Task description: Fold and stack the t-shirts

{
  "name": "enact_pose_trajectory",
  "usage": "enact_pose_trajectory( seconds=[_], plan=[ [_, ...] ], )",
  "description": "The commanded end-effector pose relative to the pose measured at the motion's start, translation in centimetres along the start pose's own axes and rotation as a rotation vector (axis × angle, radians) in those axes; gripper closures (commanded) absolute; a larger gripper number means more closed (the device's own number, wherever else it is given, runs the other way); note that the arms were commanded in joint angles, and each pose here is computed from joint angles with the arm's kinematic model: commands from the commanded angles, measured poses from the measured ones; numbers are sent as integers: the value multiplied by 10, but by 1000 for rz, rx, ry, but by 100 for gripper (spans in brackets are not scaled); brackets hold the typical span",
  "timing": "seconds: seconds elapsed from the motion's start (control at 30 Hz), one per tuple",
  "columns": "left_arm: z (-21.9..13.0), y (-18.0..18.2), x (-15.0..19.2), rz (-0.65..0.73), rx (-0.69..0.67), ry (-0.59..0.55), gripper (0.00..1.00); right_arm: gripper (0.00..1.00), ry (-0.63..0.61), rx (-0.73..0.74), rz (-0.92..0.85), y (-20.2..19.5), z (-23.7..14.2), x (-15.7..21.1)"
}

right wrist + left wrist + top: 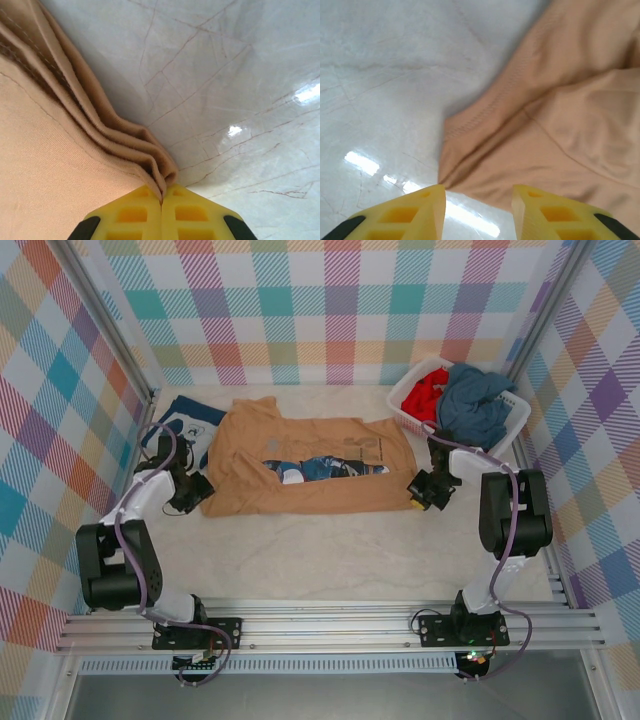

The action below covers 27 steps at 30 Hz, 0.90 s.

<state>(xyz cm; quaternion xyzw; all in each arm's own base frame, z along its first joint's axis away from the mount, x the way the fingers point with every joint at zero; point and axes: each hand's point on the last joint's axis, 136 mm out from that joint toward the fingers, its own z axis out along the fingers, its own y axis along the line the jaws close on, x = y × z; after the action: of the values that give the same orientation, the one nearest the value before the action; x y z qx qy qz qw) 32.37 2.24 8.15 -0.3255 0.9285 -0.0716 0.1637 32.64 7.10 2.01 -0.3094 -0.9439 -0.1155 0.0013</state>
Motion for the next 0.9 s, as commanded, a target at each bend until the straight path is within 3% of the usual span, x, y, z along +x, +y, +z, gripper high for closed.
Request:
enact_pose_trajectory(
  seconds=[0.0,0.13,0.3,0.5,0.87],
  plan=[
    [10,10,38,25,-6,117,58,100,12,41,0,-9,-2,6],
    [23,18,47,11,-24,140,52,100,14,38,-4,-4,-3,2],
    [45,19,37,16,-50,144,53,100,18,39,-9,-2,-3,0],
    [53,11,17,36,-38,97,66,100,20,47,-13,-4,-3,2],
    [35,18,2,118,-84,19,97,100,3,87,-12,-12,-3,-1]
  ],
)
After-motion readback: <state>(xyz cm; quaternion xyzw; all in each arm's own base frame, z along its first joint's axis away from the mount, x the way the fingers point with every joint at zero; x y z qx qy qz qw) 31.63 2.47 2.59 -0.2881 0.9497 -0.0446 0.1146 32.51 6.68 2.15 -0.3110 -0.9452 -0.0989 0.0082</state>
